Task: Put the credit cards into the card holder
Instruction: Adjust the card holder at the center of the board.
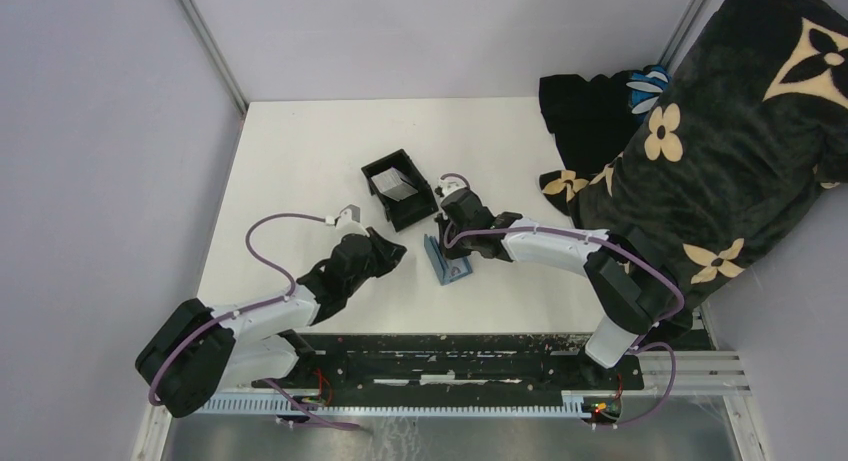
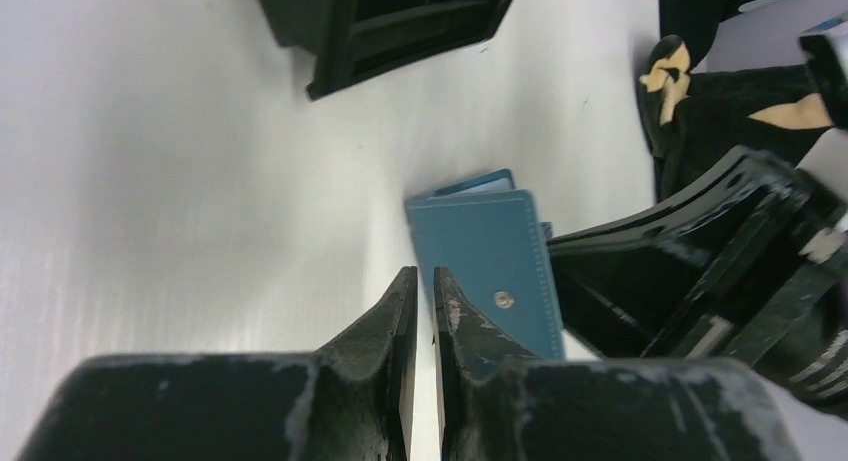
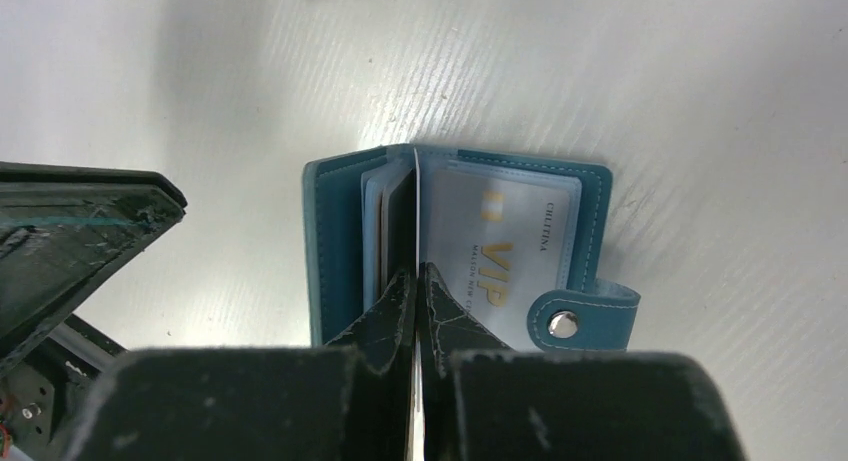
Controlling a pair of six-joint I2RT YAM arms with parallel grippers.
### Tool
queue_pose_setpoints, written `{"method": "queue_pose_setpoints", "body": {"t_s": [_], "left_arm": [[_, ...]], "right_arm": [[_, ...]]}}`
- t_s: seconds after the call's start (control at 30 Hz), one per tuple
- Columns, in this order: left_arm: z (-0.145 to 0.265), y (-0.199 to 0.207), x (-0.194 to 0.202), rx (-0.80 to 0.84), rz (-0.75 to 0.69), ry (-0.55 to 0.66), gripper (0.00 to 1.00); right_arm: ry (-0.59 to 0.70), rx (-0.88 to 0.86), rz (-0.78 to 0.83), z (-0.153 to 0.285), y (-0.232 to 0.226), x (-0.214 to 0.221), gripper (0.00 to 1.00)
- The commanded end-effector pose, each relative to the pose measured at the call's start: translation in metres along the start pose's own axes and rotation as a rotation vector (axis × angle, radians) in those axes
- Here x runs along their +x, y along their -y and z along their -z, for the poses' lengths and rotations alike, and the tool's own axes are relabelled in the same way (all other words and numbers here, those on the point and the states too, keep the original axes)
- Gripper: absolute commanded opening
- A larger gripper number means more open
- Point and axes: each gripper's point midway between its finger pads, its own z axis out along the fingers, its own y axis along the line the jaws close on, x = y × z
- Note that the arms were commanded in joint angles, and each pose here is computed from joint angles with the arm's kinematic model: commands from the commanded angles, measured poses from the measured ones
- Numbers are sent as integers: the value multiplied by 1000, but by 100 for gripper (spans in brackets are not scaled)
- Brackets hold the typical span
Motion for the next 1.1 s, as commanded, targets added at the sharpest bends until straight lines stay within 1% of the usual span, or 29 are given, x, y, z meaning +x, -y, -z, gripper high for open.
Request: {"method": "queue_pose_setpoints", "body": {"t_s": [0.0,0.27,0.53,0.67,1.07], "left_arm": [[-2,24,-16,18,-70,22,18],[-2,58,-29,83,-76,37,18],[-5,74,-25,110,-77,16,18],[-7,72,-21,107,-79,8,18],[-17,38,4,43,-81,-34,16]], "right_arm": [[3,79,77,3,0,-3,1],[0,140,164,3,-13,0,1],[4,203,246,1,-27,5,1],[2,216,258,-3,-30,9,1],[8,226,266,-8,-39,23,1]]}}
